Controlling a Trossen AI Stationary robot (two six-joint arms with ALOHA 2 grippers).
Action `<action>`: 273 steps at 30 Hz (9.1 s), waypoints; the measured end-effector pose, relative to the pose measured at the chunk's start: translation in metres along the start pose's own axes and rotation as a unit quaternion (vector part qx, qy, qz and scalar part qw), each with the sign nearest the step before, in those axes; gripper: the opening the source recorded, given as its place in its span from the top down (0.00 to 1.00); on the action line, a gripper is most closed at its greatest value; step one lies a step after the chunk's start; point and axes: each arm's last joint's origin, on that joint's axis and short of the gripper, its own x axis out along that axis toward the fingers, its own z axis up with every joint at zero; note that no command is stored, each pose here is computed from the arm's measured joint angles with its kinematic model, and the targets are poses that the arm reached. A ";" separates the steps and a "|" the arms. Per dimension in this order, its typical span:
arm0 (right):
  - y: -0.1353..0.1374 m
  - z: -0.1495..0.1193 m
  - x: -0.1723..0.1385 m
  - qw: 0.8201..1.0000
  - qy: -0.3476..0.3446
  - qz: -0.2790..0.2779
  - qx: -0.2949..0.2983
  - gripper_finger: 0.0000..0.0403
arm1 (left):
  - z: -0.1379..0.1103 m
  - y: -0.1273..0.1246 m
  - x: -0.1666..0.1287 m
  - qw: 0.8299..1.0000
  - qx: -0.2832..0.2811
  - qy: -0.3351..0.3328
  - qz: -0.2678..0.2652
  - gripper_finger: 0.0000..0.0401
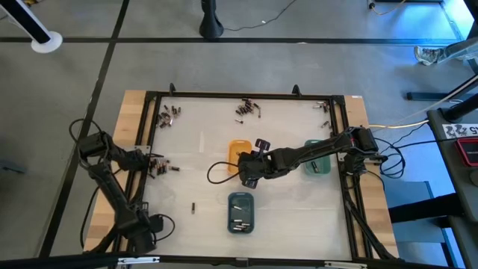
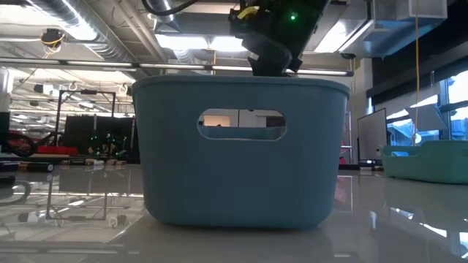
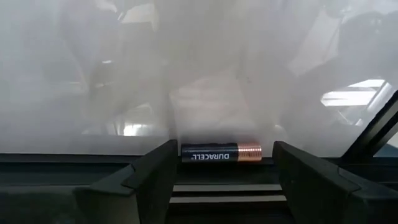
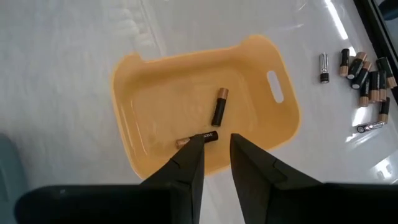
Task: Sort batteries
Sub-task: Put the bottom left duracell AAA battery into the yellow bin, then put the black battery into the yellow bin
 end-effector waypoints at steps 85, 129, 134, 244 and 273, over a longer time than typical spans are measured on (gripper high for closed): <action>0.000 0.000 0.000 1.000 0.001 0.000 0.000 0.80 | -0.010 -0.013 0.011 0.999 0.011 0.008 0.029 0.31; -0.002 0.001 -0.006 0.999 0.025 0.001 -0.020 0.80 | 0.040 -0.008 -0.053 0.979 0.054 -0.084 0.179 0.55; -0.015 0.000 -0.025 0.998 0.036 -0.041 -0.017 0.80 | 0.078 0.014 -0.071 0.964 0.042 -0.141 0.221 0.55; -0.064 -0.041 -0.085 0.989 -0.092 0.011 0.115 0.80 | 0.063 0.085 -0.019 0.974 -0.002 0.191 0.118 0.25; -0.063 -0.041 -0.085 0.989 -0.090 0.021 0.115 0.80 | 0.055 0.087 0.016 0.971 0.024 0.234 0.028 0.25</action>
